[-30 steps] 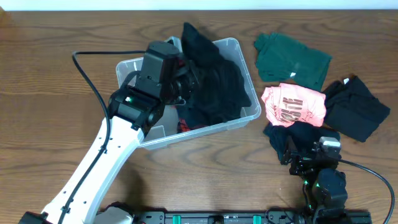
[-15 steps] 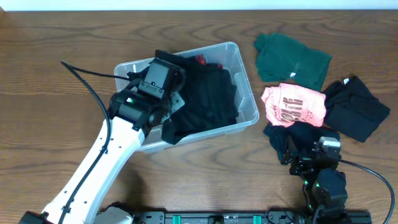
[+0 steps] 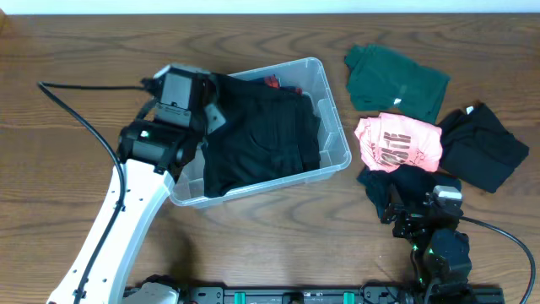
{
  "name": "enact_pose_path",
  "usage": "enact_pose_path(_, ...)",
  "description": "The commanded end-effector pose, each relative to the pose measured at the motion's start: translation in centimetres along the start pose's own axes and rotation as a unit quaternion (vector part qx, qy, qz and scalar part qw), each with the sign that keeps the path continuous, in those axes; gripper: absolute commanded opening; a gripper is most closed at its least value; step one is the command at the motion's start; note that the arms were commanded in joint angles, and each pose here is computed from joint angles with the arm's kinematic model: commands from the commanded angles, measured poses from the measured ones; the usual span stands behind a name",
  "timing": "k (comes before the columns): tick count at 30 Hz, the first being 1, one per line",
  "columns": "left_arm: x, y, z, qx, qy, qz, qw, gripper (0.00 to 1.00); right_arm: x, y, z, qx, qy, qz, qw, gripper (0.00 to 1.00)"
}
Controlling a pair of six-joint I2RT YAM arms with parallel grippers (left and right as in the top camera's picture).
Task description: Pack container
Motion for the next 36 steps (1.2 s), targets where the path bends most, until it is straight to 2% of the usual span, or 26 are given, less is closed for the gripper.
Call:
enact_pose_path(1,1.4,0.9,-3.7,0.099,-0.049,0.053,0.992,0.52,0.1,0.0,0.0,0.000,-0.005,-0.001,1.000,0.99)
enact_pose_path(3,2.0,0.2,-4.0,0.098,-0.074,0.060,0.991,0.48,0.1,0.0,0.0,0.000,-0.005,-0.001,1.000,0.99)
enact_pose_path(7,4.1,-3.1,-3.0,0.061,-0.123,0.099,0.985,0.47,0.1,0.0,0.0,0.000,-0.005,-0.001,1.000,0.99)
enact_pose_path(14,8.2,-10.6,3.4,-0.101,-0.131,0.200,0.966,0.47,0.1,0.0,0.0,0.000,-0.005,-0.001,1.000,0.99)
enact_pose_path(19,9.4,-13.6,7.0,-0.155,-0.141,0.253,0.944,0.47,0.1,0.0,0.0,0.000,-0.005,-0.001,1.000,0.99)
enact_pose_path(23,9.0,-15.1,8.7,-0.164,-0.151,0.265,0.938,0.48,0.1,0.0,0.0,0.000,-0.005,-0.001,1.000,0.99)
enact_pose_path(32,5.2,-16.4,9.7,-0.119,-0.244,0.236,0.933,0.49,0.1,0.0,0.0,0.000,-0.005,-0.001,1.000,0.99)
enact_pose_path(36,2.4,-16.4,11.4,-0.124,-0.227,0.219,0.941,0.49,0.1,0.0,0.0,0.000,-0.005,-0.001,1.000,0.99)
Point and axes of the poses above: each gripper's point midway between its finger pads, its own y axis back along the fingers, its own z axis along the line the jaws close on, x = y × z, the point moved 3 cm from there along y, back along the fingers, and after that the axes turned 3 degrees about y, right-handed, at the moved point
